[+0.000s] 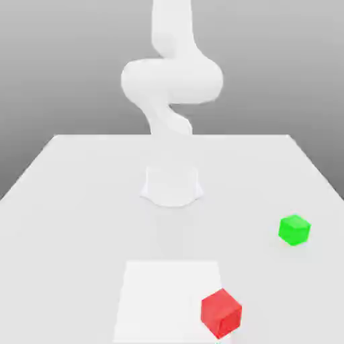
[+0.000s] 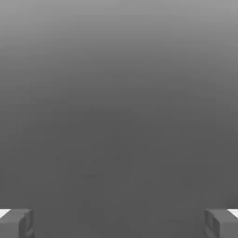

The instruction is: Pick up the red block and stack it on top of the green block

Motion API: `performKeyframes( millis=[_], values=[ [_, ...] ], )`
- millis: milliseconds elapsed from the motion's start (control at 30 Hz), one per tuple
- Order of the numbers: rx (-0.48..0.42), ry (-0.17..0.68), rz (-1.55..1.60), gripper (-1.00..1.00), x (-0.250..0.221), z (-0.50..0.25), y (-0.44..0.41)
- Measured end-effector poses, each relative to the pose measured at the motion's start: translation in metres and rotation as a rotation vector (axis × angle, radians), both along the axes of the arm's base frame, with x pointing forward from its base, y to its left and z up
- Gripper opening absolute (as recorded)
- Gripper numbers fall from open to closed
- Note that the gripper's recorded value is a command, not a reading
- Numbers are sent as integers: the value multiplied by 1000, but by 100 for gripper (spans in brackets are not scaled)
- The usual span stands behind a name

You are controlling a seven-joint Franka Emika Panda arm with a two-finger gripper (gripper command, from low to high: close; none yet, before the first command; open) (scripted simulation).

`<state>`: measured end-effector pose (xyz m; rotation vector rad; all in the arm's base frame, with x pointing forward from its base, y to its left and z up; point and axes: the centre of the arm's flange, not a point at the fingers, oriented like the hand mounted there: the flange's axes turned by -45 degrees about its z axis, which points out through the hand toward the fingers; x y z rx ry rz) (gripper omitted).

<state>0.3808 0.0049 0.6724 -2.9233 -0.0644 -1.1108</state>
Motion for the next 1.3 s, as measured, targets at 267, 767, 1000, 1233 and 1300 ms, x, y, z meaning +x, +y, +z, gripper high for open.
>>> performKeyframes(
  millis=[267,767,1000,1233,1300],
  values=[
    [-55,234,174,0,81,-143,27],
    [-207,651,489,0,90,-431,79],
    [-228,699,522,-100,82,-524,81],
    [-228,700,523,-100,81,-524,81],
    [-229,699,523,-100,82,-505,81]
  ],
)
